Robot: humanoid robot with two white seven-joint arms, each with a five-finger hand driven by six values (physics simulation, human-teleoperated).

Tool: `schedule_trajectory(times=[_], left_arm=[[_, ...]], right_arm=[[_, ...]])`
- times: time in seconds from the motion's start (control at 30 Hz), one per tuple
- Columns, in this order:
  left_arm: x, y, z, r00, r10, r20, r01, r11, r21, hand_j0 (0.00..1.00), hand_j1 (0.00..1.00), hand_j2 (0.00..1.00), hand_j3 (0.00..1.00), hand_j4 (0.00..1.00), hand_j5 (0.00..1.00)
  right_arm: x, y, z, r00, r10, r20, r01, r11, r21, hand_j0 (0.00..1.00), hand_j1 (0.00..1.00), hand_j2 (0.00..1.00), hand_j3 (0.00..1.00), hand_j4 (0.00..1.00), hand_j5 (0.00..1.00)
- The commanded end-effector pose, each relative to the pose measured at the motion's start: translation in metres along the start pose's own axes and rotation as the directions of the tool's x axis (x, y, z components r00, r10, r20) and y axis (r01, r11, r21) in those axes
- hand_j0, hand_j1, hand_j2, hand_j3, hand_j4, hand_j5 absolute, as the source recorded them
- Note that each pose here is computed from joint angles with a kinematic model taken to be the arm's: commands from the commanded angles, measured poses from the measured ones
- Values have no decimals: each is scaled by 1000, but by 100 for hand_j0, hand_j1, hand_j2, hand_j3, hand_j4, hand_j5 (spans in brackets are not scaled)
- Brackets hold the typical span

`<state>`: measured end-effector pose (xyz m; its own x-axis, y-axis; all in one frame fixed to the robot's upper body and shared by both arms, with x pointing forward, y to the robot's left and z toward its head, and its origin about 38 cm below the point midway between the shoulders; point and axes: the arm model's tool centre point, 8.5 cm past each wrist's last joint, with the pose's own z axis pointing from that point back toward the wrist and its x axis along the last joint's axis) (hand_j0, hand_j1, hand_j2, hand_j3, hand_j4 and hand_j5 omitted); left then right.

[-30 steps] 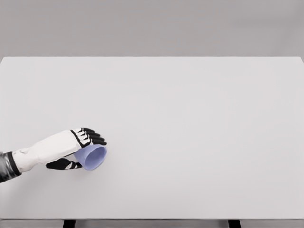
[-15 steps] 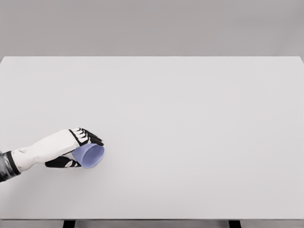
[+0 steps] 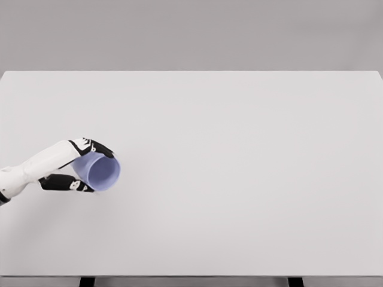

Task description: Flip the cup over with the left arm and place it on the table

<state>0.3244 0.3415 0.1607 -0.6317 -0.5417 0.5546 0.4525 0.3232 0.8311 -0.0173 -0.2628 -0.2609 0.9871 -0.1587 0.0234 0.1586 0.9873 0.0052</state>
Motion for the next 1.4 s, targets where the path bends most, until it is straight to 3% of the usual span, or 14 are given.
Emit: schedule_trajectory(times=[0.0, 0.1, 0.37, 0.6, 0.9, 1.07, 1.13, 1.27, 1.37], left_arm=[[-6, 5, 5, 999, 49, -16, -49, 998, 32, 58, 58, 58, 58, 58, 58], [-9, 7, 7, 995, 93, -20, -92, 994, 60, 58, 58, 58, 58, 58, 58], [-10, 4, 9, 965, 262, 12, -261, 954, 147, 59, 59, 59, 59, 59, 59], [-25, -15, 12, 892, 452, 16, -444, 868, 222, 59, 59, 59, 59, 59, 59], [-44, -35, 11, 818, 574, 27, -552, 772, 315, 60, 60, 60, 60, 60, 60], [-49, -34, 14, 813, 582, 17, -554, 765, 329, 60, 60, 60, 60, 60, 60], [-49, -34, 14, 790, 612, 36, -583, 734, 349, 60, 60, 60, 60, 60, 60], [-48, -39, 9, 760, 646, 73, -625, 695, 355, 60, 60, 60, 60, 60, 60], [-48, -44, 6, 715, 690, 113, -674, 636, 377, 60, 60, 60, 60, 60, 60]], right_arm=[[0, 0, 0, 1000, 0, 0, 0, 1000, 0, 100, 100, 100, 100, 100, 100], [0, 0, 0, 1000, 0, 0, 0, 1000, 0, 100, 100, 100, 100, 100, 100], [0, 0, 0, 1000, 0, 0, 0, 1000, 0, 100, 100, 100, 100, 100, 100], [0, 0, 0, 1000, 0, 0, 0, 1000, 0, 100, 100, 100, 100, 100, 100], [0, 0, 0, 1000, 0, 0, 0, 1000, 0, 100, 100, 100, 100, 100, 100], [0, 0, 0, 1000, 0, 0, 0, 1000, 0, 100, 100, 100, 100, 100, 100], [0, 0, 0, 1000, 0, 0, 0, 1000, 0, 100, 100, 100, 100, 100, 100], [0, 0, 0, 1000, 0, 0, 0, 1000, 0, 100, 100, 100, 100, 100, 100], [0, 0, 0, 1000, 0, 0, 0, 1000, 0, 100, 100, 100, 100, 100, 100]])
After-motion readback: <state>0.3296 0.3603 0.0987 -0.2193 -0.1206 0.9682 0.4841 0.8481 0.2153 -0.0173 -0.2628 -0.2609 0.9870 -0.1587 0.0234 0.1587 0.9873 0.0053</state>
